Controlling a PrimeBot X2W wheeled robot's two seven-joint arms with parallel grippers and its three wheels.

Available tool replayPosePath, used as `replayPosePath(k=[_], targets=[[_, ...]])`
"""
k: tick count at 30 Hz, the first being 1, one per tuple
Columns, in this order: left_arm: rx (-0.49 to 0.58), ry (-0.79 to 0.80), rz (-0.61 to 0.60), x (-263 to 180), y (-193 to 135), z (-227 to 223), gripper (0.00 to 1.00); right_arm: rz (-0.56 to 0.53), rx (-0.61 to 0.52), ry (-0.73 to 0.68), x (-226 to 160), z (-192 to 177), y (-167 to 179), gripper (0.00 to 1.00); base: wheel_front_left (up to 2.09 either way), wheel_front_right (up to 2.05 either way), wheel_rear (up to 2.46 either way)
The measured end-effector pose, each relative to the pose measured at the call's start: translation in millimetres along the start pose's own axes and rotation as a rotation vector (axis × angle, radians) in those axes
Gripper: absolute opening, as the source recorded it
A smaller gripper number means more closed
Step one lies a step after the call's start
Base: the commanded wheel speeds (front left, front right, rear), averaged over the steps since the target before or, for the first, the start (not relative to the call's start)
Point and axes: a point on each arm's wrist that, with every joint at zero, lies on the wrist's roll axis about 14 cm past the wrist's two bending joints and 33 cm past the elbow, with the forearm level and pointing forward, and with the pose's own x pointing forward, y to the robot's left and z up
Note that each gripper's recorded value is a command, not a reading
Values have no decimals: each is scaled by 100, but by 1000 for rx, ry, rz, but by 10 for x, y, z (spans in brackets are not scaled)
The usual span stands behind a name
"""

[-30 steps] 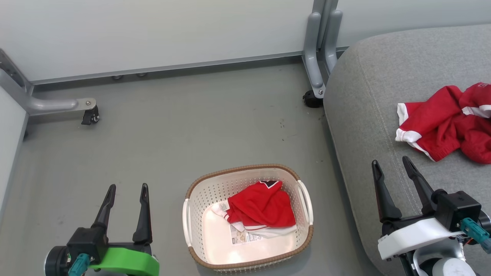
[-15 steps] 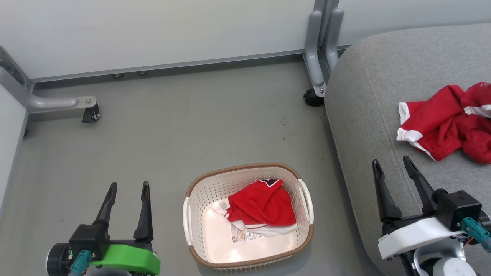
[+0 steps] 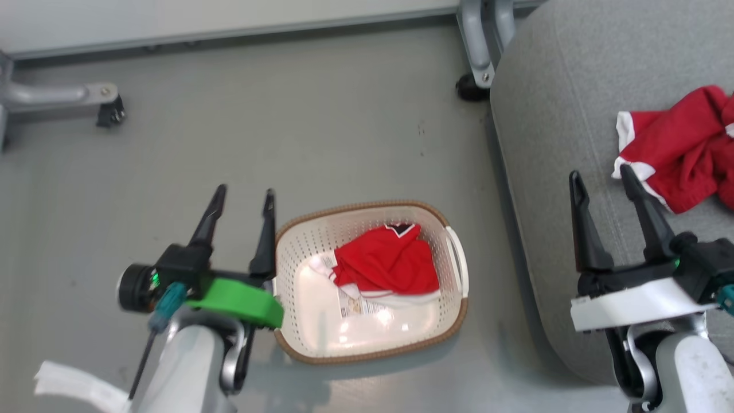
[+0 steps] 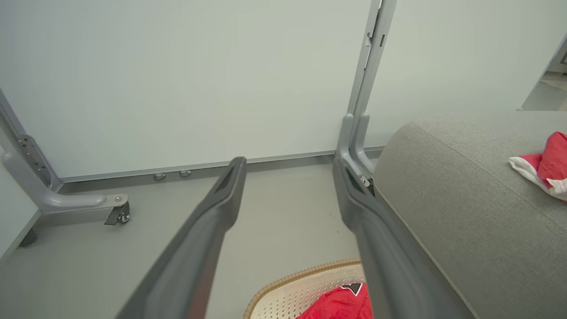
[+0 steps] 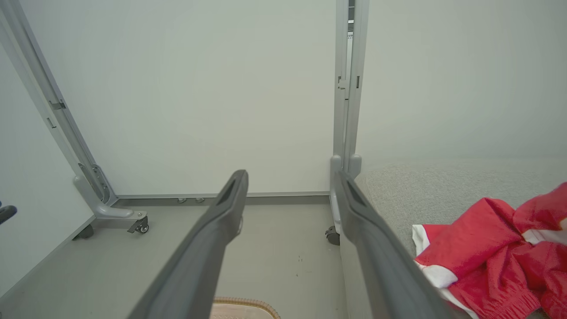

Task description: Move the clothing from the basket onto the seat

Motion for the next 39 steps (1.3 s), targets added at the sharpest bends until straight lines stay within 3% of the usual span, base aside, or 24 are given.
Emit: replayPosePath(k=[8, 17, 29, 39], targets=[[-1, 185, -167, 471, -399, -735, 100, 12, -3, -21, 410, -167, -55, 100, 0, 0, 0], [3, 439, -320, 701, -695, -1749, 100, 19, 2, -8, 739, -565, -115, 100, 0, 0, 0], [11, 730, -349, 788, -641, -3047, 100, 23, 29, 101, 877, -1343, -150, 100, 0, 0, 0], [28, 849, -356, 814, -590, -3765, 100, -18, 25, 201, 762, -1738, -322, 100, 0, 0, 0]])
